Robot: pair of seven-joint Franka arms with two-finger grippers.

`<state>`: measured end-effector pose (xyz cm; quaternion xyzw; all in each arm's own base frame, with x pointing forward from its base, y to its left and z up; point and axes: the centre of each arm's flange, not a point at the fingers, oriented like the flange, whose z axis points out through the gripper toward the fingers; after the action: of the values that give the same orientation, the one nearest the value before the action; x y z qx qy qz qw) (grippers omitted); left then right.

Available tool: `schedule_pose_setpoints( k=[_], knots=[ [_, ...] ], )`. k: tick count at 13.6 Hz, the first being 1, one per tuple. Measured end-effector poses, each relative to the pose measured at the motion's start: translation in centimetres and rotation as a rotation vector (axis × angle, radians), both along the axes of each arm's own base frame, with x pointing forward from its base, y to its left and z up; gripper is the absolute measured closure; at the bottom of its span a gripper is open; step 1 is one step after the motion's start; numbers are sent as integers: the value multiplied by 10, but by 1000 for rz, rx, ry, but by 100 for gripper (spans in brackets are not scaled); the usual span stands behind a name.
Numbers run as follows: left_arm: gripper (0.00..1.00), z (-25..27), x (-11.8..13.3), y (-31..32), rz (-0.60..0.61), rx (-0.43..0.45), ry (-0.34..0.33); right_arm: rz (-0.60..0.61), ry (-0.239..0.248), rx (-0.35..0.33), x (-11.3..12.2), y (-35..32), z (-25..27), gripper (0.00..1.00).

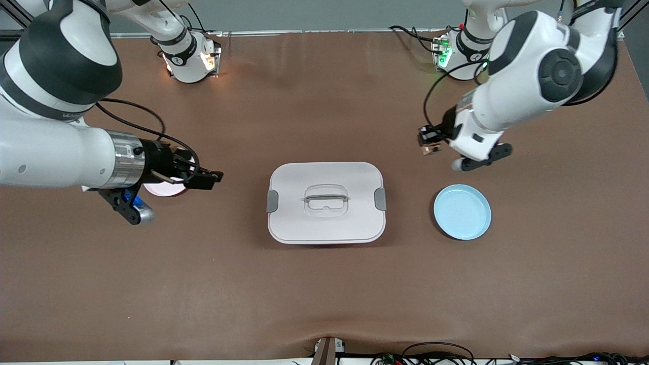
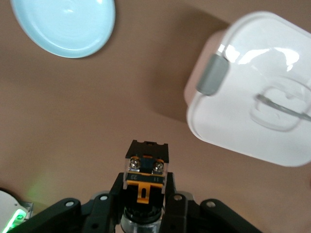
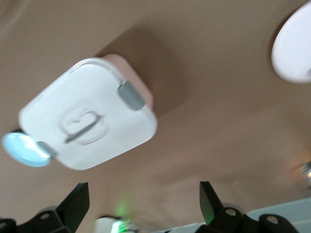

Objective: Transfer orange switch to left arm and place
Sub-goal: 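Carry the switch with the left gripper over the light-blue plate while the right gripper retracts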

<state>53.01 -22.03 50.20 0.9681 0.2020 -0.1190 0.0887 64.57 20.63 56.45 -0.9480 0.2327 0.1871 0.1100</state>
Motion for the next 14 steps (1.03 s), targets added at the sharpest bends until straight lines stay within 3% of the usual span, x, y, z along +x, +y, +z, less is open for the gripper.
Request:
schedule_pose_setpoints(
  k=[5,7,10,14],
  knots=[
    [66,19,-2,87,245,64,-18,432,-128,-153,0,-62,11,0],
    [66,17,-1,111,354,114,-12,542,-165,-173,-3,-94,30,0],
    [66,-2,5,137,553,162,-12,565,-181,-159,-5,-151,46,0],
    [66,-53,6,159,813,163,-50,525,-180,-159,-13,-191,55,0]
  ],
)
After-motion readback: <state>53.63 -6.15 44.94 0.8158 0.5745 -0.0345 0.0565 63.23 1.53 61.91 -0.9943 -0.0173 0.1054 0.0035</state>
